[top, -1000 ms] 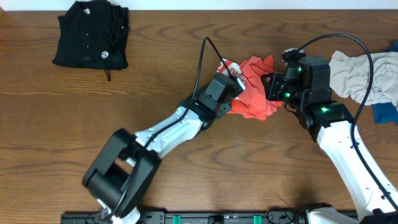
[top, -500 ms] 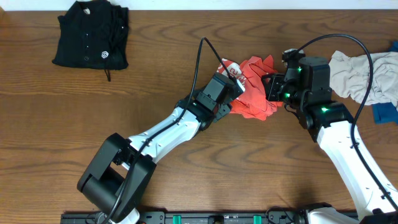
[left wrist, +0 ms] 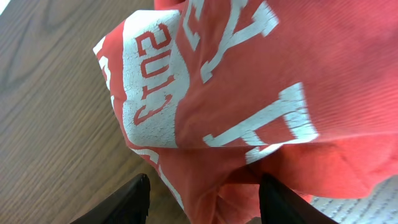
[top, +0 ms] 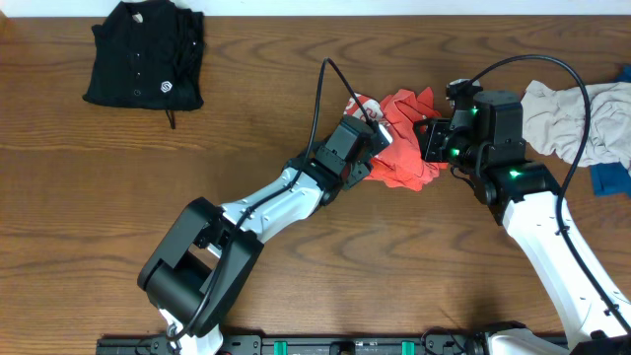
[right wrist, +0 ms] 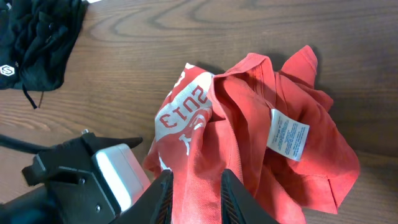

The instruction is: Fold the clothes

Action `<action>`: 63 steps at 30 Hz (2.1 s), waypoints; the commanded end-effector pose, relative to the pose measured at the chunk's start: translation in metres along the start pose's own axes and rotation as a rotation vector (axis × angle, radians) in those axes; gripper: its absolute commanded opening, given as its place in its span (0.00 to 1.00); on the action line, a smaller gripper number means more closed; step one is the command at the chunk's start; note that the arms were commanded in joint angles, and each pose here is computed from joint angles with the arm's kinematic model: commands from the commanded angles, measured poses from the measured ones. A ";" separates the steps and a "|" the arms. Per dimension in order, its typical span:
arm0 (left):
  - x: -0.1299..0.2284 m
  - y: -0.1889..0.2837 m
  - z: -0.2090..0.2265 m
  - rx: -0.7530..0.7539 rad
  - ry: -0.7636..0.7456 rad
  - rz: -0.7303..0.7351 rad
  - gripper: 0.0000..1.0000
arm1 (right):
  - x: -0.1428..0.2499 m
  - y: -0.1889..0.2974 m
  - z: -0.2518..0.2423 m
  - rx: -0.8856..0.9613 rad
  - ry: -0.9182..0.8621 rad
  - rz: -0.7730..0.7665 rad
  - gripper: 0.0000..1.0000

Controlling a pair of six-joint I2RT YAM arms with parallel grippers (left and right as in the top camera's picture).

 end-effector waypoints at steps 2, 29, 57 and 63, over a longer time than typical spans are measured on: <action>-0.003 -0.004 0.013 -0.012 0.026 -0.015 0.56 | -0.003 0.002 0.002 -0.009 -0.004 -0.009 0.24; 0.006 -0.019 0.008 0.121 0.066 -0.010 0.48 | -0.003 0.002 0.001 -0.009 -0.004 -0.011 0.23; 0.012 0.031 0.010 0.137 0.065 0.094 0.06 | -0.002 0.002 0.005 -0.038 -0.006 0.000 0.22; 0.025 0.046 0.009 0.146 0.067 0.173 0.06 | 0.000 0.002 0.005 -0.041 -0.008 0.006 0.22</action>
Point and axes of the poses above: each gripper's point midway between its finger pads, its own y axis back along the fingers, its own z axis along the line the jaws close on, x = y × z, the point moved 5 cm from there along y, back along the fingers, and after that the axes turned 12 degrees about y, right-handed, at the moved point
